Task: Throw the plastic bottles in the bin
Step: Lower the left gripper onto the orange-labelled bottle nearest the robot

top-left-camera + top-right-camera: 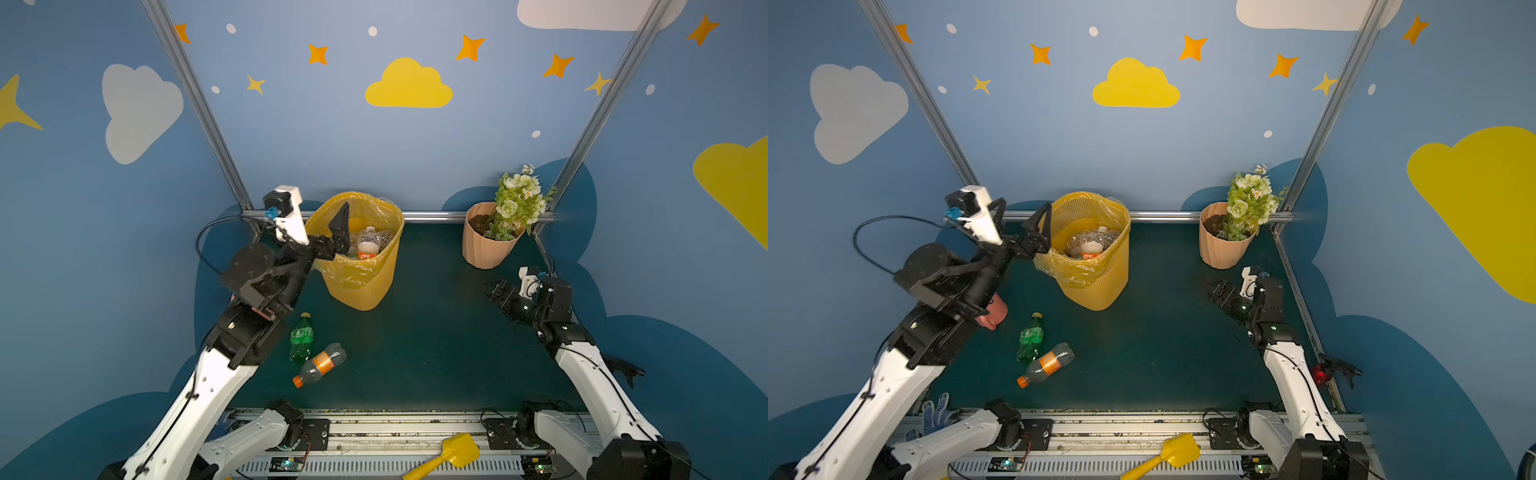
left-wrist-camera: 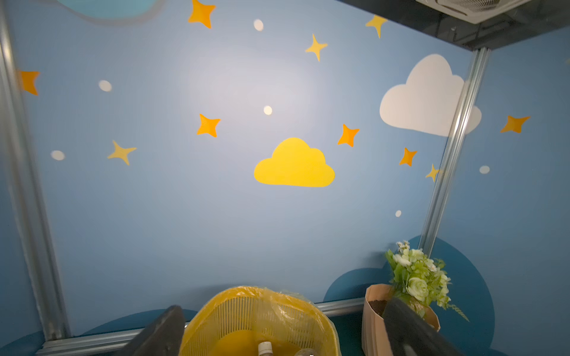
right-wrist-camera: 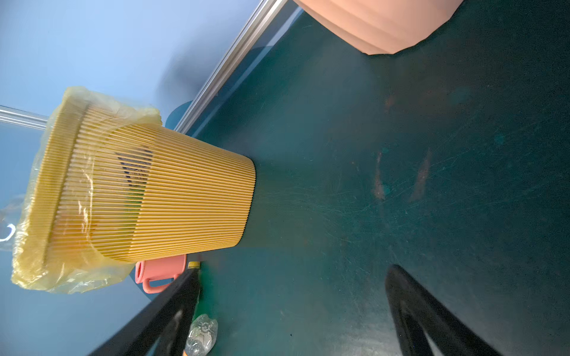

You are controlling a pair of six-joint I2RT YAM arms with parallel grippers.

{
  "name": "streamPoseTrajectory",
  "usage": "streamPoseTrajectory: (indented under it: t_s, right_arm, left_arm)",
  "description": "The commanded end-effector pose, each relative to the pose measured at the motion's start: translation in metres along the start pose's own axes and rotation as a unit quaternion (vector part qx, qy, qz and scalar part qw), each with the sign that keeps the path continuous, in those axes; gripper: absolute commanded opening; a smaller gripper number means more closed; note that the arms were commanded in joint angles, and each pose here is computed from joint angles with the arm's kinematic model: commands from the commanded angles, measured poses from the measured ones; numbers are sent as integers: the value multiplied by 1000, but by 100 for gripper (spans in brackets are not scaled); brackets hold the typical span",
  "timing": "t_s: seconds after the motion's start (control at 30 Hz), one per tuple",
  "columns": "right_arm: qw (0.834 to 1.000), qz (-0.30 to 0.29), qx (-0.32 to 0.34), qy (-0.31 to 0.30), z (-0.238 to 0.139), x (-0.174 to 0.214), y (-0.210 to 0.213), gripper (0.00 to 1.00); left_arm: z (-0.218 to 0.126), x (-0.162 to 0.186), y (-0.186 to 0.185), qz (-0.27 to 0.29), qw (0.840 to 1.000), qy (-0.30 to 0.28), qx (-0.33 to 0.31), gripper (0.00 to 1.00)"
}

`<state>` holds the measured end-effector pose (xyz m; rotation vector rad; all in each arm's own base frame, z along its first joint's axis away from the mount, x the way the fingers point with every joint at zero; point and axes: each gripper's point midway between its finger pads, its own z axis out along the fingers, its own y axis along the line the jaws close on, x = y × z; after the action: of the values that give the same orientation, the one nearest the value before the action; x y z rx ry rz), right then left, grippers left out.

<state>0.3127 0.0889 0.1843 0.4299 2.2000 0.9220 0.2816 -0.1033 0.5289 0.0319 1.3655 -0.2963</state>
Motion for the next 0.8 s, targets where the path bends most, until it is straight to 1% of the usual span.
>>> streamPoseTrajectory:
  t_s: [0.0, 0.1, 0.17, 0.27, 0.37, 0.5, 0.57, 0.67, 0.73, 0.77]
  right_arm:
    - [1000, -7, -13, 4, 4, -3, 6, 93]
    - [1000, -6, -12, 7, 8, -2, 6, 93]
    - [1000, -3, -11, 7, 10, -3, 5, 93]
    - [1000, 2, -13, 13, 14, -2, 4, 93]
    - [1000, 4, -16, 18, 17, -1, 5, 93]
    - [1000, 4, -16, 24, 20, 0, 7, 93]
    - [1000, 6, -15, 26, 21, 2, 7, 94]
    - [999, 7, -14, 28, 22, 3, 7, 93]
    - [999, 7, -15, 29, 23, 4, 8, 94]
    - [999, 8, -14, 30, 23, 4, 7, 93]
  left_arm:
    - [-9, 75, 30, 27, 989, 124, -75, 100]
    - [-31, 118, 53, 28, 973, 192, -125, 100]
    - [-50, 157, 64, 23, 958, 245, -144, 100]
    - [-78, 216, 73, -5, 931, 325, -166, 100]
    - [-101, 265, 74, -40, 904, 388, -175, 100]
    - [-127, 312, 72, -76, 871, 451, -182, 100]
    - [-140, 335, 70, -92, 850, 484, -187, 100]
    - [-158, 362, 70, -101, 819, 526, -203, 100]
    - [-166, 374, 69, -102, 803, 549, -208, 100]
    - [-169, 380, 67, -102, 798, 558, -205, 100]
